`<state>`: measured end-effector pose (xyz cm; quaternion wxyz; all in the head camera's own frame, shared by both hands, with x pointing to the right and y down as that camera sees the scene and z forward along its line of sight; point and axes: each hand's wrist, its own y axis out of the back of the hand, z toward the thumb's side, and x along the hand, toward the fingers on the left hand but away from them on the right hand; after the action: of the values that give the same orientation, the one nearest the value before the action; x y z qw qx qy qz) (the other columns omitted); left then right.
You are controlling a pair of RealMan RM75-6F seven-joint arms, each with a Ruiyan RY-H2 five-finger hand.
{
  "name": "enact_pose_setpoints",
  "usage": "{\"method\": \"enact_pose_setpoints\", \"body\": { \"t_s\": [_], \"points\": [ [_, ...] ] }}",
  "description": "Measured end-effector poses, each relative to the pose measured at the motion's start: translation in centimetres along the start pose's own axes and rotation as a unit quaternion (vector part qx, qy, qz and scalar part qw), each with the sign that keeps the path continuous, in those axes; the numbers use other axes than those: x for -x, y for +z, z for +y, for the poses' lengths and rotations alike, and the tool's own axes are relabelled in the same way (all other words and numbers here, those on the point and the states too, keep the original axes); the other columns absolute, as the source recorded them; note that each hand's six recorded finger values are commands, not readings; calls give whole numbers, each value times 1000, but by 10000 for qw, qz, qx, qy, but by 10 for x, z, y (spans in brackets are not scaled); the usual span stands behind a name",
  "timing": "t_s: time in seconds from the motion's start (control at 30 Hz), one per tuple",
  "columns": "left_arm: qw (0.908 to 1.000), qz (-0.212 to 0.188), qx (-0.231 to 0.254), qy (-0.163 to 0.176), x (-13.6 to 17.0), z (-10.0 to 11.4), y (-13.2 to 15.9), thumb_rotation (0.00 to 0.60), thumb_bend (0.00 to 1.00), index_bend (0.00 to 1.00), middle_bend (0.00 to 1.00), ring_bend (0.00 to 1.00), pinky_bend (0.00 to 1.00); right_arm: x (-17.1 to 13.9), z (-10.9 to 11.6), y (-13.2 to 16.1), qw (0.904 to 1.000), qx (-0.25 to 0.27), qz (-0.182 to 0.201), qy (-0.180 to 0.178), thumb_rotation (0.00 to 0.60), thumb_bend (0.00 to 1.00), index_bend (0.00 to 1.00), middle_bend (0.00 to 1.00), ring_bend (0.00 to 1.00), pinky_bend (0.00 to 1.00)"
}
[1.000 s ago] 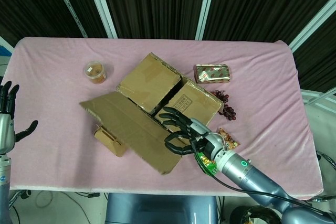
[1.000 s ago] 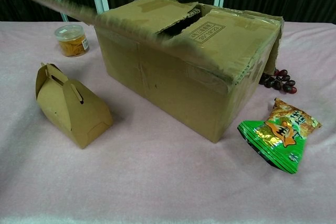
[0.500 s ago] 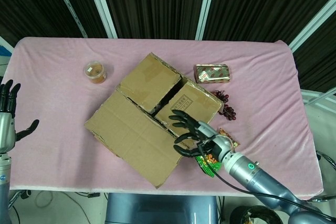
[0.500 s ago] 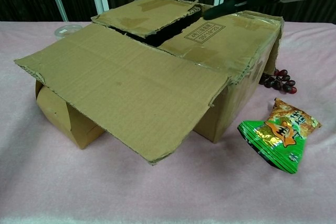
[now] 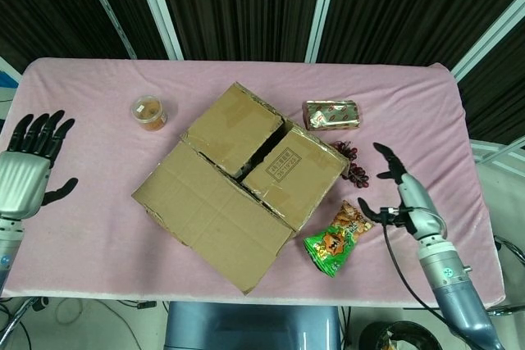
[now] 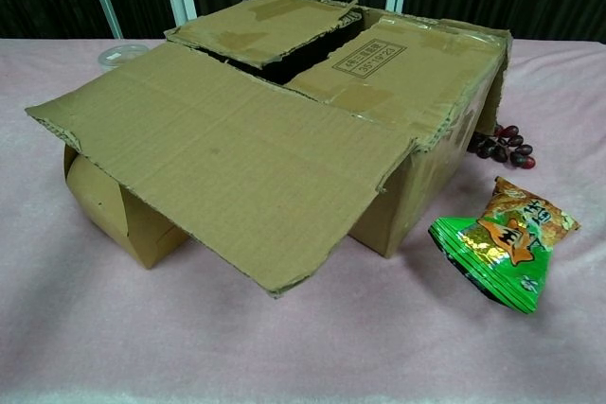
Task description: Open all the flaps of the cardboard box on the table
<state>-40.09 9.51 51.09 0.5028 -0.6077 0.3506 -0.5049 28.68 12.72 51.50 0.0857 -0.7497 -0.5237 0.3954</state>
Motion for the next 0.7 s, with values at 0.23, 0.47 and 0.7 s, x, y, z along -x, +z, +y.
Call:
{"method": "enact_pose_setpoints", "body": {
  "t_s": [0.23,0.47,0.7],
  "points": [
    [9922,-1050,-570,-364,-40,10,42,600,315,0,0,0,17,-13,40,-56,9881,-1137,-29,-1036,600,412,14,33,16,242],
    [9514,-2391,-1642,-1032,-87,6,106,600,571,26,37,0,102,-22,50,-90,9854,-1098,-133,-1298,600,412,14,33,16,242],
    [8927,-3439,-2756,-944,-123,5,178,600,605,54,84,27,141,-18,52,-103,9856,-965,-152,-1380,600,412,15,33,16,242]
  ]
}}
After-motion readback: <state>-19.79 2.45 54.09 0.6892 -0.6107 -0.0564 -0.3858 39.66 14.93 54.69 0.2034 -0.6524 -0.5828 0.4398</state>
